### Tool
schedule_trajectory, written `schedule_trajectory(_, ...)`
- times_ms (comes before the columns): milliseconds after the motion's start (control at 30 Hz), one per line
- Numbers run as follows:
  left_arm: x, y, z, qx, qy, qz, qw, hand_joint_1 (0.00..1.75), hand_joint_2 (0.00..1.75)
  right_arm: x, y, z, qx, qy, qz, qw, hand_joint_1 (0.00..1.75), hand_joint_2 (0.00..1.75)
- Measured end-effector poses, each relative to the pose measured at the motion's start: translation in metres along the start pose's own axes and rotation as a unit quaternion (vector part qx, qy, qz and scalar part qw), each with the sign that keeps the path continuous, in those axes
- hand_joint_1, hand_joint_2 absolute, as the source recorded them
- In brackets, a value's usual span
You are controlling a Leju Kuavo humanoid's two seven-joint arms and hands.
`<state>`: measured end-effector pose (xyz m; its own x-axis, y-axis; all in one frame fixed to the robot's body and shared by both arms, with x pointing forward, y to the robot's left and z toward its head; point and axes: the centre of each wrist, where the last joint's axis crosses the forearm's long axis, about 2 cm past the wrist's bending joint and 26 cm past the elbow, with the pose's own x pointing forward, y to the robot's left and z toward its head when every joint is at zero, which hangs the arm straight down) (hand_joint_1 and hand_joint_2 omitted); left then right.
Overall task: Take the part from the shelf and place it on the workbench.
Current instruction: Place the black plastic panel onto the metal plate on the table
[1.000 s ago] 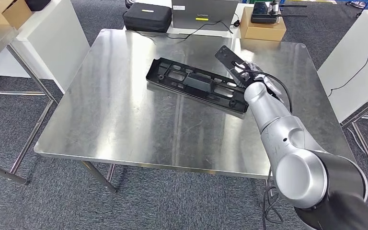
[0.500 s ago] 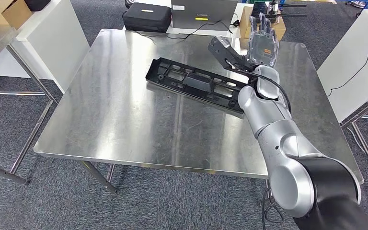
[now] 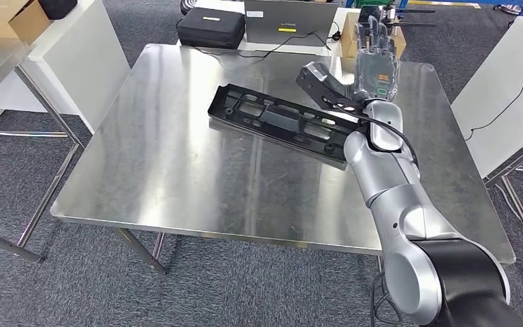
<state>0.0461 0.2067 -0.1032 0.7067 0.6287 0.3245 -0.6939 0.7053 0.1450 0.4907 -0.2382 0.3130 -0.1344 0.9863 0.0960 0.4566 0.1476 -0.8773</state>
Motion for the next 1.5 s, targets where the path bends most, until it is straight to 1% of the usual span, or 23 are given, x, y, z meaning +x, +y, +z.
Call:
schedule_trajectory(200, 0.002, 0.002, -0.001, -0.005, -0.003, -0.004, 1.0, 0.0, 0.0, -0.008, -0.002, 0.0, -0.005, 0.002, 0.003, 1.0, 0.0, 0.0)
schedule_trajectory(367, 0.002, 0.002, -0.001, 0.001, -0.003, -0.006, 1.0, 0.0, 0.0, -0.008, -0.003, 0.0, -0.003, -0.001, 0.005, 1.0, 0.0, 0.0)
schedule_trajectory(800, 0.003, -0.005, 0.001, 0.003, -0.004, -0.007, 1.0, 0.0, 0.0, -0.015, -0.01, -0.005, -0.006, -0.002, 0.012, 1.0, 0.0, 0.0)
schedule_trajectory(933, 0.002, -0.006, 0.002, -0.002, -0.004, -0.007, 1.0, 0.0, 0.0, -0.017, -0.008, -0.003, -0.003, -0.002, 0.013, 1.0, 0.0, 0.0)
schedule_trajectory(1333, 0.001, -0.008, 0.003, -0.007, -0.003, -0.008, 1.0, 0.0, 0.0, -0.013, -0.008, -0.004, -0.008, -0.007, 0.011, 1.0, 0.0, 0.0)
schedule_trajectory(1500, 0.002, -0.007, 0.002, -0.005, -0.005, -0.008, 1.0, 0.0, 0.0, -0.013, -0.005, -0.001, -0.003, -0.007, 0.011, 1.0, 0.0, 0.0)
